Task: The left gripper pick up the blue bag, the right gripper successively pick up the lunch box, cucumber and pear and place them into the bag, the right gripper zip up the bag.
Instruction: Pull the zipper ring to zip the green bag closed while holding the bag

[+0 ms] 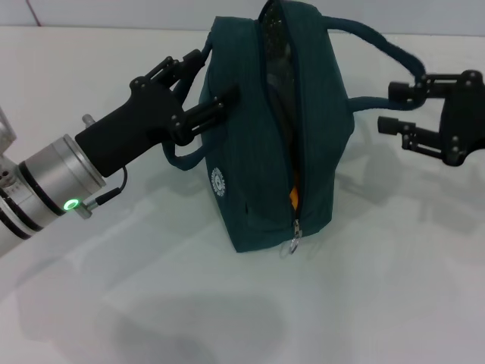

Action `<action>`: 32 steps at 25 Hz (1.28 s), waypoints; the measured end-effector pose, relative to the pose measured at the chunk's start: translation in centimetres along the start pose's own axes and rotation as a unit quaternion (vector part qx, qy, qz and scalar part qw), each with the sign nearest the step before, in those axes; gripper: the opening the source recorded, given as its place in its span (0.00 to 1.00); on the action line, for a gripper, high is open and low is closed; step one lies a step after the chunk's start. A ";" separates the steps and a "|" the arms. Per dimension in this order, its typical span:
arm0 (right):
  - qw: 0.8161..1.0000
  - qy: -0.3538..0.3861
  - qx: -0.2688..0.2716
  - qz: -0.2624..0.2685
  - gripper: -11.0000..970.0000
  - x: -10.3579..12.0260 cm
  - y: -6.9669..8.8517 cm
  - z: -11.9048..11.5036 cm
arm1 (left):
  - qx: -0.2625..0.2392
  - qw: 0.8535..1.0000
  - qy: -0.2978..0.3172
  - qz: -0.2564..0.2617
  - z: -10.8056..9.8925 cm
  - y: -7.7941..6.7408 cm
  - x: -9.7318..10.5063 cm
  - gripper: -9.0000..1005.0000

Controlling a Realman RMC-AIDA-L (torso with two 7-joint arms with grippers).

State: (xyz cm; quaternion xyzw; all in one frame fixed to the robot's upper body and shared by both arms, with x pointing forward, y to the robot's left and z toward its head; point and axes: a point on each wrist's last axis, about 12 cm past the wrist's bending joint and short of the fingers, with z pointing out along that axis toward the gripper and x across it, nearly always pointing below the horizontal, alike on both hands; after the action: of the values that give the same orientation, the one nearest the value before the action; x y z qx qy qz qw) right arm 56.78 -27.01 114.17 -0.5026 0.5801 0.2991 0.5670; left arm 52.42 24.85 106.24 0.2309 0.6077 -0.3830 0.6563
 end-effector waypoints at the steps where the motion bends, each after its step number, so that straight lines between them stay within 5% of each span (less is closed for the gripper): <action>1: 1.000 -0.007 0.001 0.000 0.42 -0.1 0.1 -0.1 | 0.000 1.000 0.000 0.000 0.0 0.0 0.0 0.83; 11: 0.997 -0.064 -0.048 -0.017 0.46 -1.2 1.9 -1.0 | -0.001 1.000 0.001 -0.006 -0.1 -0.2 0.2 0.83; 15: 0.990 -0.008 -0.140 -0.012 0.46 -1.0 2.8 1.0 | 0.002 1.000 0.001 -0.007 0.1 -0.2 0.2 0.83; 23: 0.970 0.044 -0.238 -0.008 0.45 -1.2 3.9 4.4 | 0.010 1.000 0.003 -0.006 0.3 -0.4 0.2 0.83; 32: 0.960 0.069 -0.270 -0.016 0.44 -1.3 4.3 7.7 | 0.015 1.000 0.002 -0.005 0.4 -0.5 0.2 0.83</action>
State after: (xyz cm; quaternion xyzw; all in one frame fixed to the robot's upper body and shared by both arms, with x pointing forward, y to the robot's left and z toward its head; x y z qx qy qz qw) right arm 55.35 -18.23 113.05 -0.6656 0.5070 0.4004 0.3736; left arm 52.31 24.22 106.20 0.2382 0.6041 -0.3953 0.6497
